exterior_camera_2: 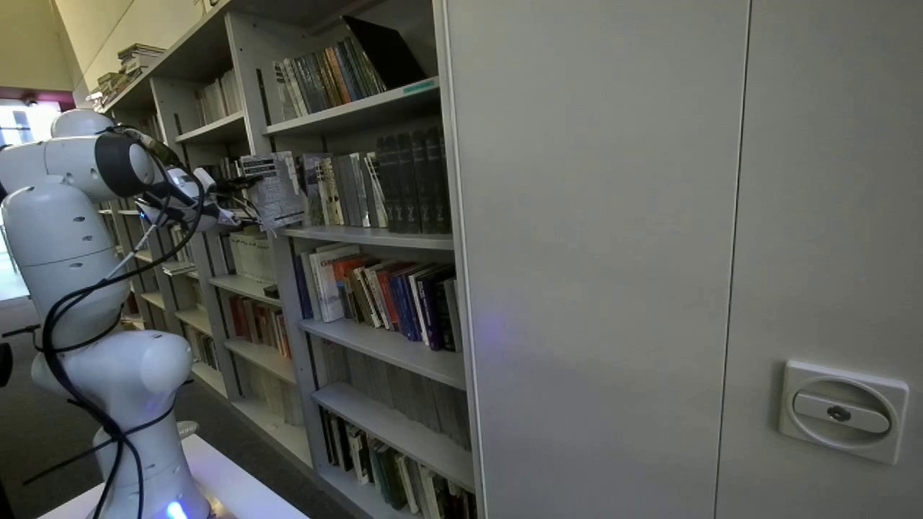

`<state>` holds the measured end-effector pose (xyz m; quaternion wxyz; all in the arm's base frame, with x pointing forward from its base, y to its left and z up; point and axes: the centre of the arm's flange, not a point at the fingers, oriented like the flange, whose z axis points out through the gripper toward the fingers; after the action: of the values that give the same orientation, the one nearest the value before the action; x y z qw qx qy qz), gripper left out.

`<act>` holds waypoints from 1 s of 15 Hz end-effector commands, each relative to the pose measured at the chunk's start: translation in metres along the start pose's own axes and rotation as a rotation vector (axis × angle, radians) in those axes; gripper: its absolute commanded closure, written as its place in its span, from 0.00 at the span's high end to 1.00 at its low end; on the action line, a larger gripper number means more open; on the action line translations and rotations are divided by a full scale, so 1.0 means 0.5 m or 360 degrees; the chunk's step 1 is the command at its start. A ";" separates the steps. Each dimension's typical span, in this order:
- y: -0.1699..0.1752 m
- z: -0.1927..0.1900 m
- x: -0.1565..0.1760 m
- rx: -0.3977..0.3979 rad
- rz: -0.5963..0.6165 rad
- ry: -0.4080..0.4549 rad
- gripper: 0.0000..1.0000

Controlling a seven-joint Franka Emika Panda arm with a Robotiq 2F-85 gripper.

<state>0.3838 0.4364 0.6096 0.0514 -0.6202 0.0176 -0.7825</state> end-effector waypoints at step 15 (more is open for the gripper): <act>-0.006 -0.006 0.001 0.0010 0.0002 0.0001 0.10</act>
<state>0.3804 0.4394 0.6096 0.0537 -0.6198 0.0155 -0.7828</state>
